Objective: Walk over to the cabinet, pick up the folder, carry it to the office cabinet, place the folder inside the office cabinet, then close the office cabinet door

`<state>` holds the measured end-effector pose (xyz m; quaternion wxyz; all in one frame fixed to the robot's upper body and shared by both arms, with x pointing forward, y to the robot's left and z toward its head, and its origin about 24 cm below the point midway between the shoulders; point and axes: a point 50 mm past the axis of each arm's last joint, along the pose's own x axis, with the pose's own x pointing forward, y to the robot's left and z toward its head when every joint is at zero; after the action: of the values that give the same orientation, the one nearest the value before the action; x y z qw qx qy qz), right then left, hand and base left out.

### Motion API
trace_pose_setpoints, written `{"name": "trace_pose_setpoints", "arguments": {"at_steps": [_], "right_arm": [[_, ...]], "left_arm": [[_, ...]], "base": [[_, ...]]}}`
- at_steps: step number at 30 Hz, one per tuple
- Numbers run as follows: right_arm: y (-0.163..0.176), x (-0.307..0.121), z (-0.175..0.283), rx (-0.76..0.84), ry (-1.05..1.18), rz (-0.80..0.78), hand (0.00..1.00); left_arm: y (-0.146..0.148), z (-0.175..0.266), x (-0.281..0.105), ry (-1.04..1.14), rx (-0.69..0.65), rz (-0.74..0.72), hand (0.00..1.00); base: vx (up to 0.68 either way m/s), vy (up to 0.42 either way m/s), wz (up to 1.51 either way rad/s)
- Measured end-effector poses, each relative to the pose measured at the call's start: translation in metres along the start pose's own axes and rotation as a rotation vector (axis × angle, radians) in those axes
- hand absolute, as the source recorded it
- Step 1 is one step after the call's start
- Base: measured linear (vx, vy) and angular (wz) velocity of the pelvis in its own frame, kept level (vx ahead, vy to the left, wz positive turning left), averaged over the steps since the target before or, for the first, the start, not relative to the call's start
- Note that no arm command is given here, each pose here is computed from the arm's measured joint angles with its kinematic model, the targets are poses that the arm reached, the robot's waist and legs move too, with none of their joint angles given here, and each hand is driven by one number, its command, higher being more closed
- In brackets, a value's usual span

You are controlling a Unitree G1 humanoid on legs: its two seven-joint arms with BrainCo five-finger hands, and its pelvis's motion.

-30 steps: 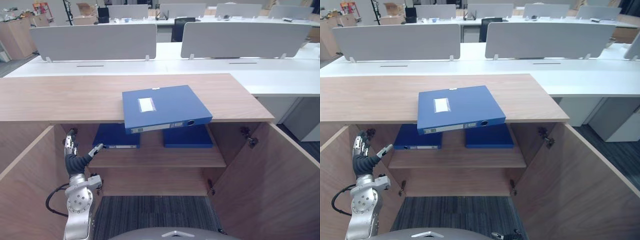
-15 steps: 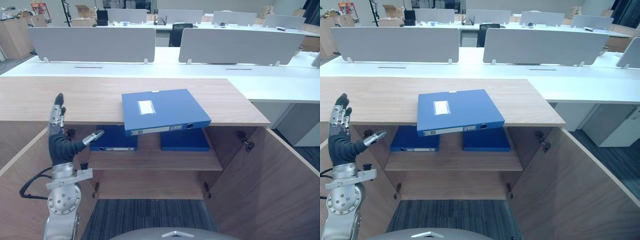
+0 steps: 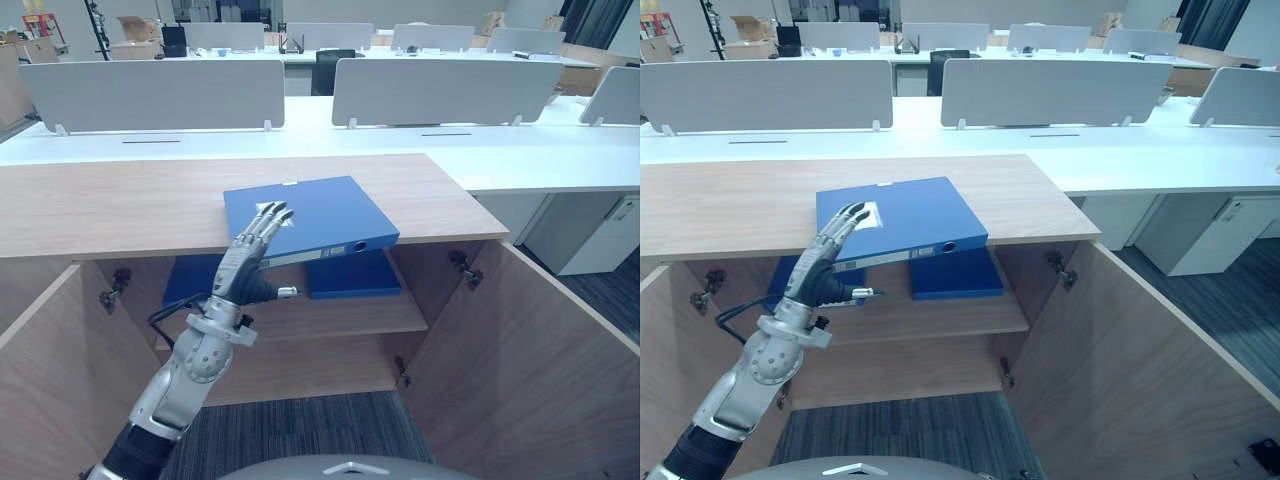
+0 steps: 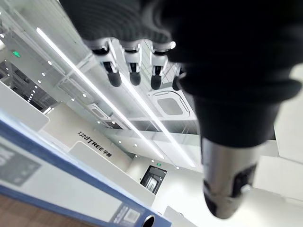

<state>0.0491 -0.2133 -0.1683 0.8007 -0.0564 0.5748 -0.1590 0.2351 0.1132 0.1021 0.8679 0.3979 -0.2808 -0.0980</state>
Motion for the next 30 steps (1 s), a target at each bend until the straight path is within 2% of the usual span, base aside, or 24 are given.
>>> {"name": "trace_pose_setpoints", "arguments": {"at_steps": [6, 10, 19, 30], "right_arm": [[0.000, 0.001, 0.005, 0.009, -0.009, -0.001, 0.00], [-0.001, 0.002, 0.006, 0.018, -0.005, -0.004, 0.00], [-0.003, 0.002, 0.006, 0.063, 0.010, -0.010, 0.00], [-0.002, 0.003, 0.009, 0.127, 0.021, 0.002, 0.00]], "left_arm": [[-0.016, -0.011, 0.013, -0.004, 0.277, -0.093, 0.00], [-0.023, -0.013, 0.018, -0.026, 0.371, -0.127, 0.00], [-0.022, -0.011, 0.040, -0.064, 0.459, -0.111, 0.00], [-0.024, -0.022, 0.045, -0.031, 0.539, -0.138, 0.00]], "base": [[0.06, 0.005, -0.08], [0.06, -0.015, -0.03], [0.01, -0.036, 0.00], [-0.02, -0.019, 0.00]]}}
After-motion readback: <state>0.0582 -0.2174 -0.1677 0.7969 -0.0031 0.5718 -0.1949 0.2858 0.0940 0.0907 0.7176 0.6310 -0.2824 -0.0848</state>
